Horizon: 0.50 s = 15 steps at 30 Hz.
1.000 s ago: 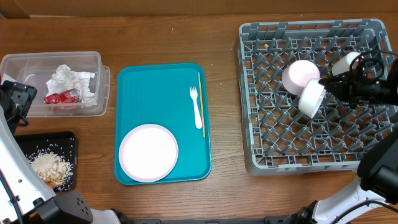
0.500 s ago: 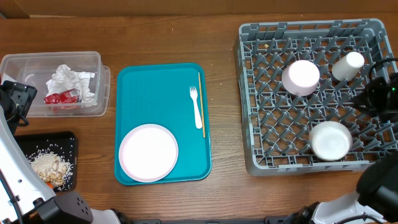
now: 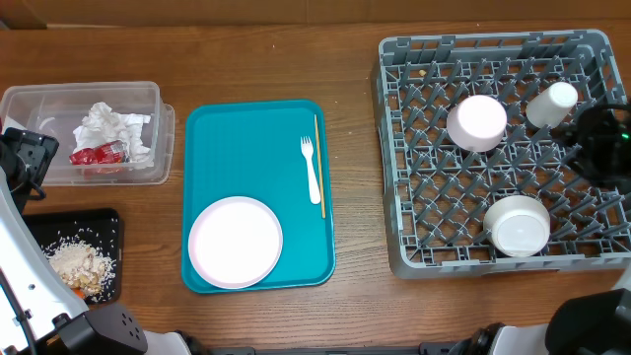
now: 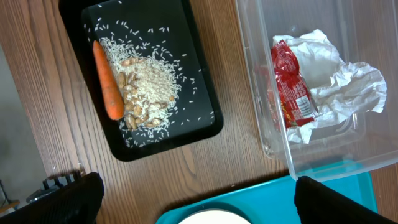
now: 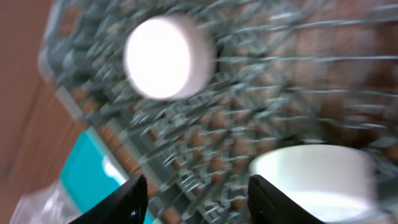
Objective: Sort waste into correct bins and load items into the dishwasher
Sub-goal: 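Carry the white bowl into the dish rack and release it, then move the right gripper to the white fork on the teal tray and grasp it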
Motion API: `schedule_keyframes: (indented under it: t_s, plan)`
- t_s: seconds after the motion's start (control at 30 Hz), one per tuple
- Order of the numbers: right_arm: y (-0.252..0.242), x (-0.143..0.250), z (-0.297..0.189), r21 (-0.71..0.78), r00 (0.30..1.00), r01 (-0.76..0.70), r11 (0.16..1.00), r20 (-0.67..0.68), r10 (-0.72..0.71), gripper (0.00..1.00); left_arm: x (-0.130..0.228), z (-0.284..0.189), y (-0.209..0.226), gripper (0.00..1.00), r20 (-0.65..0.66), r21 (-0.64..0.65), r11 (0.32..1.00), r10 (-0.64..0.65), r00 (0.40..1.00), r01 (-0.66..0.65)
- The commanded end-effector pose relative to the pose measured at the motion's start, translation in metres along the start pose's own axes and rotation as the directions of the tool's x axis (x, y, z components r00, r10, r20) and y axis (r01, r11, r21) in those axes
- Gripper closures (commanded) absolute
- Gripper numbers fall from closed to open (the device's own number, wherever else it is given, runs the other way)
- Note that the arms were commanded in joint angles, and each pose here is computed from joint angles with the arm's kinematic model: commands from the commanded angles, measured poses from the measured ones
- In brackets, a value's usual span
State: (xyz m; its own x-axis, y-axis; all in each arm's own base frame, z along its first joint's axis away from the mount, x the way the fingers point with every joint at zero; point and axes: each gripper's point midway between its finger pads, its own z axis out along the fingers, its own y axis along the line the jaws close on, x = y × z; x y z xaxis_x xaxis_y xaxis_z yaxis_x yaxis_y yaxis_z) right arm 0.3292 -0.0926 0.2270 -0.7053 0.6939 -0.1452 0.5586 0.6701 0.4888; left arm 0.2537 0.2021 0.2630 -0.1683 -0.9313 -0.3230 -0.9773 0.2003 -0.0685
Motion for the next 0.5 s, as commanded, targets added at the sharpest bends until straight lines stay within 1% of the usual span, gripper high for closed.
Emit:
schedule_keyframes:
  t_s: [0.0,0.07,0.1,0.13,0.17,0.2,0.23,0.3,0.4,0.43,0.47]
  plan:
    - [0.064,0.030,0.004,-0.150,0.979,0.192,0.970,-0.039,-0.200,0.45,-0.001,0.001,0.000,0.00,0.003,-0.002,1.000,-0.004,1.000,0.004]
    - [0.096,0.053,0.015,-0.189,0.948,0.297,0.936,-0.062,-0.313,0.45,-0.001,0.001,0.000,0.00,0.003,-0.002,1.000,-0.004,1.000,0.004]
    - [0.111,0.063,0.020,-0.210,0.929,0.344,0.915,-0.066,-0.364,0.38,-0.001,0.001,0.000,0.00,0.003,-0.002,1.000,-0.004,1.000,0.004]
    - [0.131,0.080,0.026,-0.239,0.897,0.410,0.880,-0.070,-0.437,0.27,-0.001,0.001,0.000,0.00,0.003,-0.002,1.000,-0.004,1.000,0.004]
    - [0.142,0.089,0.029,-0.256,0.878,0.444,0.859,-0.069,-0.474,0.19,-0.001,0.001,0.000,0.00,0.003,-0.002,1.000,-0.004,1.000,0.004]
    - [0.166,0.111,0.036,-0.293,0.830,0.515,0.806,-0.067,-0.554,0.07,-0.001,0.001,0.000,0.00,0.003,-0.002,1.000,-0.004,1.000,0.004]
    - [0.181,0.129,0.041,-0.314,0.791,0.564,0.764,-0.061,-0.609,0.03,-0.001,0.001,0.000,0.00,0.003,-0.002,1.000,-0.004,1.000,0.004]
    - [0.203,0.155,0.052,-0.318,0.721,0.647,0.694,-0.041,-0.691,0.01,-0.001,0.001,0.000,0.00,0.003,-0.002,1.000,-0.004,1.000,0.004]
    - [0.223,0.188,0.073,-0.270,0.645,0.731,0.626,-0.025,-0.764,0.00,-0.001,0.001,0.000,0.00,0.003,-0.002,1.000,-0.004,1.000,0.004]
    - [0.229,0.199,0.084,-0.242,0.634,0.747,0.620,-0.025,-0.773,0.00,-0.001,0.001,0.000,0.00,0.003,-0.002,1.000,-0.004,1.000,0.004]
    - [0.234,0.209,0.100,-0.194,0.639,0.751,0.632,-0.029,-0.769,0.00,-0.001,0.001,0.000,0.00,0.003,-0.002,1.000,-0.004,1.000,0.004]
